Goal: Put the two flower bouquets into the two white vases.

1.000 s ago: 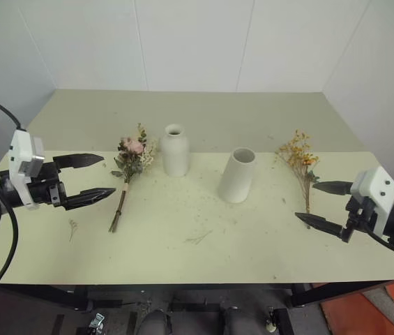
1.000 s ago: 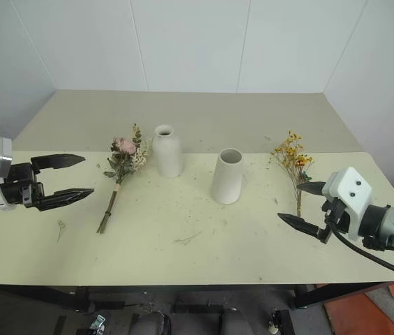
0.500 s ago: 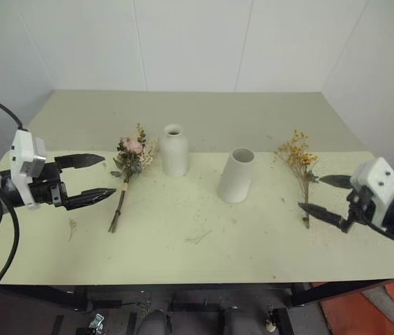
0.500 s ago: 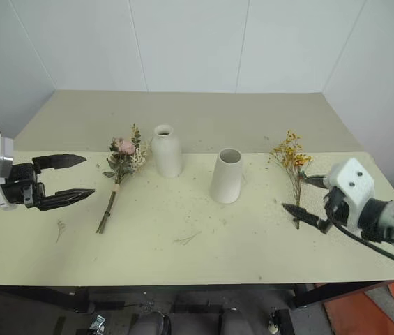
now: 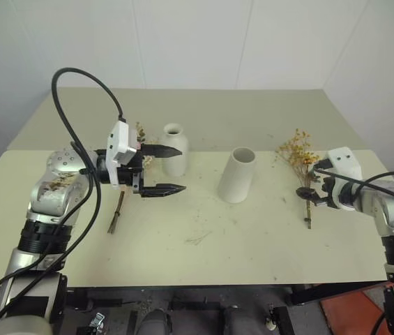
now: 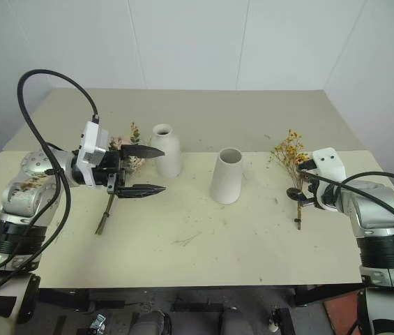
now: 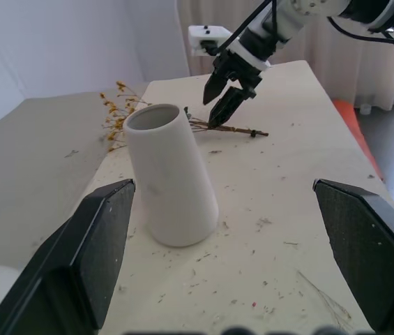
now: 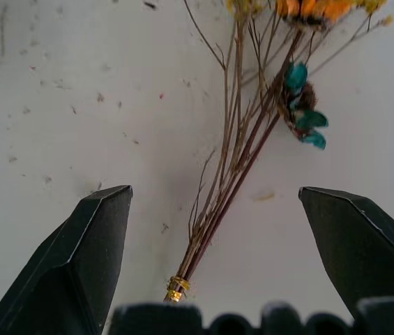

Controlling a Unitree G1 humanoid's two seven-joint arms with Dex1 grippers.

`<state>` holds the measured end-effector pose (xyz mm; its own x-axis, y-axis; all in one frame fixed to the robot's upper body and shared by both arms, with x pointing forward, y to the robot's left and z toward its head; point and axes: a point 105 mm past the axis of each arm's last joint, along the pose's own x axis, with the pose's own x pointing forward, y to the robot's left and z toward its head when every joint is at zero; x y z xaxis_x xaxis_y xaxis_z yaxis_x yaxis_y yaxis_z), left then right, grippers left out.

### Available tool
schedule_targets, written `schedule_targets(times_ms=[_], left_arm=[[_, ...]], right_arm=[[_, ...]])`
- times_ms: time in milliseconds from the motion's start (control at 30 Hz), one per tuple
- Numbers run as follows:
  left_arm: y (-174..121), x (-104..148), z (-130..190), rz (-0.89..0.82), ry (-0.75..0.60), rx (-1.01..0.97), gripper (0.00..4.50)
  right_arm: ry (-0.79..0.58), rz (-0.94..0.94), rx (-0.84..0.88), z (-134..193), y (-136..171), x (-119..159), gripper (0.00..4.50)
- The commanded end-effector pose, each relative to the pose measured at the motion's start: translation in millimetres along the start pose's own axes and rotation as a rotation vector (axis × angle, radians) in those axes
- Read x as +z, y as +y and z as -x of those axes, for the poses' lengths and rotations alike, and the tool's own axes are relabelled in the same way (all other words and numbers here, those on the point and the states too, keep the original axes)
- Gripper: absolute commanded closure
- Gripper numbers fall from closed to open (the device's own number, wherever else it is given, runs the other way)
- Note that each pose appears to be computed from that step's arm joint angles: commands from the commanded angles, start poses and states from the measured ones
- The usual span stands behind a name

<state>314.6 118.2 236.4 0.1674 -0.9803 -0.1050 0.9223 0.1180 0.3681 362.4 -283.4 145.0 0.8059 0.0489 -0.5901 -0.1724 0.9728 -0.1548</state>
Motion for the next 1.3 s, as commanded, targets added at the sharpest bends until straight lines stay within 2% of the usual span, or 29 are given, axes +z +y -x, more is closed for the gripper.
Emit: schedule_targets(times_ms=[33,200,233,300,667,800,867,900,1000,1067,1100,1167,1233,1300], left_arm=[[-2,6,2,-0.038,-0.015,-0.001,0.04],[-7,-1,5,-0.019,-0.010,0.005,0.04],[-8,-1,5,-0.018,-0.009,0.006,0.01],[-8,-2,5,-0.016,-0.008,0.010,0.00],[-9,-4,15,-0.002,0.004,0.054,0.00],[-7,-4,18,-0.001,0.010,0.062,0.00],[-6,-3,19,-0.003,0.011,0.064,0.00],[-6,-3,19,-0.005,0.011,0.065,0.00],[-4,-1,20,-0.009,0.013,0.067,0.00],[-4,0,21,-0.010,0.014,0.068,0.00],[-3,-1,22,-0.009,0.014,0.069,0.00],[-3,0,23,-0.007,0.012,0.073,0.00],[-2,0,24,-0.007,0.014,0.080,0.00],[-1,0,25,-0.006,0.015,0.090,0.00]], right_arm=[[-0.018,-0.039,-0.031,0,-9,9,0.00],[-0.020,-0.087,-0.020,-12,-13,10,0.00],[-0.013,-0.091,-0.016,-15,-13,10,0.18],[-0.002,-0.093,-0.015,-21,-14,10,0.58],[0.031,-0.128,-0.010,-31,-18,6,4.41],[-0.004,-0.133,-0.053,-29,-22,11,4.41],[-0.116,-0.128,-0.129,-23,-30,30,4.41],[-0.232,-0.117,-0.188,-15,-36,49,4.41],[-0.694,-0.082,-0.314,32,-37,109,4.41],[-0.951,-0.088,-0.344,70,-27,136,4.41],[-1.036,-0.143,-0.309,84,-21,143,4.41],[-1.179,-0.263,-0.089,107,-2,154,4.41],[-1.340,-0.306,0.105,135,21,161,4.41],[-1.450,-0.299,0.225,153,43,164,4.41]])
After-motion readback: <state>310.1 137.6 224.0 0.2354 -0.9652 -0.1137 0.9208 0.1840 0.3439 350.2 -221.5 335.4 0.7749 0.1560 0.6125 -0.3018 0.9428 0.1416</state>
